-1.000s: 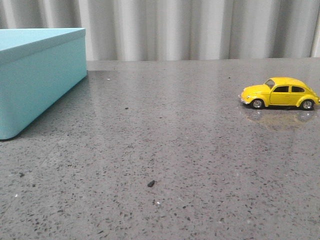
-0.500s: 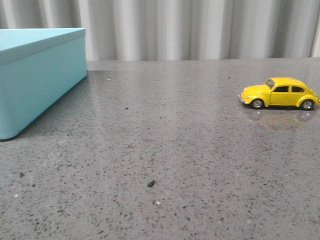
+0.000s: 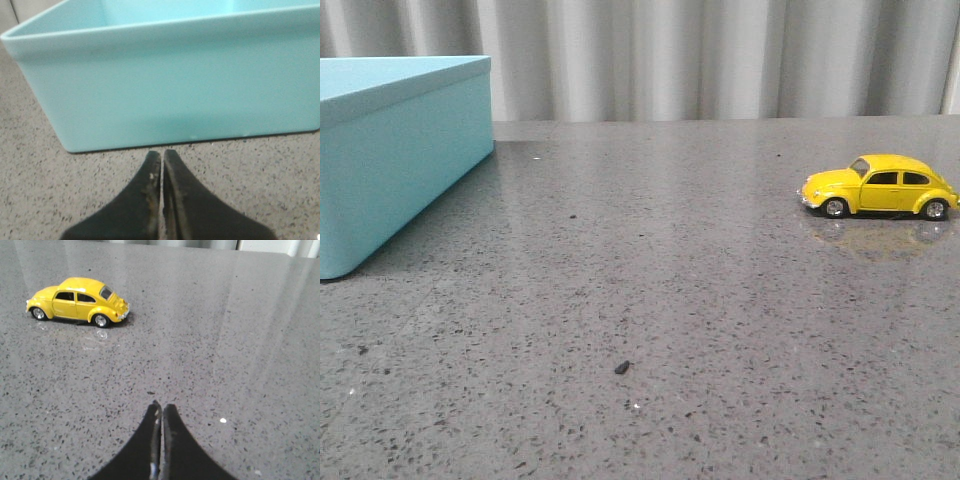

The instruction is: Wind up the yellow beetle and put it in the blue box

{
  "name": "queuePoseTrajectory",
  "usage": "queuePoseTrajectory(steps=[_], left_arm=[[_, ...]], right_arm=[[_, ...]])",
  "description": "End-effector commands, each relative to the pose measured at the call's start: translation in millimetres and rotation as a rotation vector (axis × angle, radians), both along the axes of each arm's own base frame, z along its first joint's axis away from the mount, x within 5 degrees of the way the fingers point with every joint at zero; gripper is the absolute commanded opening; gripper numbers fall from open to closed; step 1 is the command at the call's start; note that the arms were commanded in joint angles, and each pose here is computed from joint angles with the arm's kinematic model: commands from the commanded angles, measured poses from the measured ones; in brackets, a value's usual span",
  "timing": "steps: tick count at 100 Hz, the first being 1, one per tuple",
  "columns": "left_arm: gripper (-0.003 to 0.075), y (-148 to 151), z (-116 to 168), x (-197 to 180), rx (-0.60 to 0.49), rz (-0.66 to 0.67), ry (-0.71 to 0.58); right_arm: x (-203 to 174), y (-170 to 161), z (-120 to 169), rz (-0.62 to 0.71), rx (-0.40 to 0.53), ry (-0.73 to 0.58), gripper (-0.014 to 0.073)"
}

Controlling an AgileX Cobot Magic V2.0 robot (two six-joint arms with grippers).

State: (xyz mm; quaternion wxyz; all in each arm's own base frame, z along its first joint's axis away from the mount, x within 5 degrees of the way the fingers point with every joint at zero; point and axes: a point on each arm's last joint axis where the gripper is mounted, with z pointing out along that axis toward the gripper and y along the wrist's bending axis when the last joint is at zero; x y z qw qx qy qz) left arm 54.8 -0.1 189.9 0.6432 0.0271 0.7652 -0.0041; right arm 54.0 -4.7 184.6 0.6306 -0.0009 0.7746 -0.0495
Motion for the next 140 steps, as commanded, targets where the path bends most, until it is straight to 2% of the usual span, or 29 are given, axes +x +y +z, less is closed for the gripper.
queuePoseTrajectory(steps=[1, 19, 41, 53, 65, 83, 140], left_arm=[[-0.0021, -1.8, 0.8, -0.1, -0.011, -0.019, -0.096], [-0.0021, -2.4, 3.9, 0.0, -0.009, -0.027, -0.13], [-0.0021, -3.8, 9.4, 0.0, -0.014, -0.041, -0.191], [-0.0021, -4.0, 10.5, 0.0, -0.014, -0.044, -0.202], [-0.0021, -5.0, 13.4, -0.3, -0.127, -0.048, -0.227], [-0.0021, -4.9, 13.1, -0.2, -0.109, -0.048, -0.225], [-0.0021, -4.9, 13.7, -0.3, -0.103, -0.05, -0.231]], right_arm=[[0.8, -0.3, 3.3, -0.003, -0.025, -0.105, -0.0061], [0.8, -0.2, 4.1, -0.002, -0.026, -0.114, -0.0061], [1.2, 0.5, 13.6, 0.004, -0.018, -0.219, -0.0061], [1.2, 0.6, 14.6, 0.004, -0.019, -0.23, -0.0061], [1.1, 0.7, 17.0, 0.006, -0.021, -0.256, -0.0061], [0.3, 1.2, 25.3, 0.01, -0.027, -0.348, -0.0061], [0.7, 1.0, 22.1, 0.008, -0.019, -0.313, -0.0061]])
